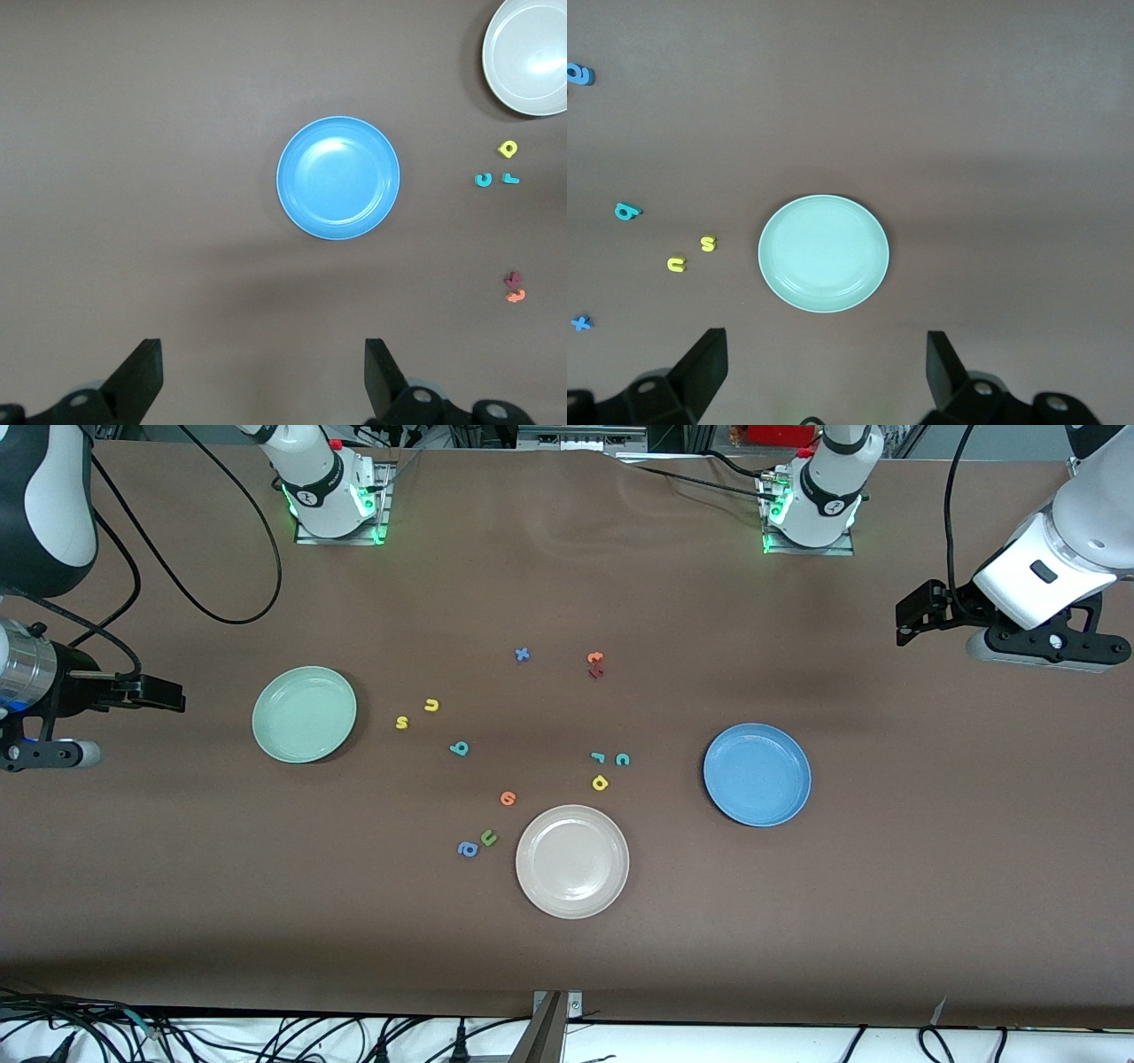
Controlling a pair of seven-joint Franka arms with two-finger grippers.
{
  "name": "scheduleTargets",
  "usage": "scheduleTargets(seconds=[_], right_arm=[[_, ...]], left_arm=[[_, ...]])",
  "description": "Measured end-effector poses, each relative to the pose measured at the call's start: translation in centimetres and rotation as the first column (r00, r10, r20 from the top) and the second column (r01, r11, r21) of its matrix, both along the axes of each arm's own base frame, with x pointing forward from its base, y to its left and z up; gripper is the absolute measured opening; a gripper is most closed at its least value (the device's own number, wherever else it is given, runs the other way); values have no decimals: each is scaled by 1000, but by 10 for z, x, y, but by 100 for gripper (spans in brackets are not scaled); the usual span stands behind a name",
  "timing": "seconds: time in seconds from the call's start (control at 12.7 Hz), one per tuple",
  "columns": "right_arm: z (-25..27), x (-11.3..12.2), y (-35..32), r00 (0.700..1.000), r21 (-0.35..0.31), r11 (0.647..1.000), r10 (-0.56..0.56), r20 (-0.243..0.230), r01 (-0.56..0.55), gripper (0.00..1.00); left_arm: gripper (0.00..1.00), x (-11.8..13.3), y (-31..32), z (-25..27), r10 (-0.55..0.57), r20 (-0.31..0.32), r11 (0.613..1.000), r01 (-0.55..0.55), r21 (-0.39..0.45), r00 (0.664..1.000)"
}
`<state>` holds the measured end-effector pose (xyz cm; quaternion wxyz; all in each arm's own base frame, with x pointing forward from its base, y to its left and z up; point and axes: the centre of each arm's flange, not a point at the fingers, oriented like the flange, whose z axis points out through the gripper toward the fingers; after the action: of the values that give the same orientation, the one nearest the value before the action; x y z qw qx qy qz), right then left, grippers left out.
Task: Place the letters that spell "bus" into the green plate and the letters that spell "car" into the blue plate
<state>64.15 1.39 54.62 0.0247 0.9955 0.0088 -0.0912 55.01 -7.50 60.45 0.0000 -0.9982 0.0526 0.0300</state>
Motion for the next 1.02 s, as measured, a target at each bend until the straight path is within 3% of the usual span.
scheduleTargets(seconds=[1.02], right_arm=[[-3, -1, 17, 999, -11, 999, -47, -1, 47, 100]], left_arm=[[100, -1, 1, -1, 1, -10, 1000, -1, 1, 1000]])
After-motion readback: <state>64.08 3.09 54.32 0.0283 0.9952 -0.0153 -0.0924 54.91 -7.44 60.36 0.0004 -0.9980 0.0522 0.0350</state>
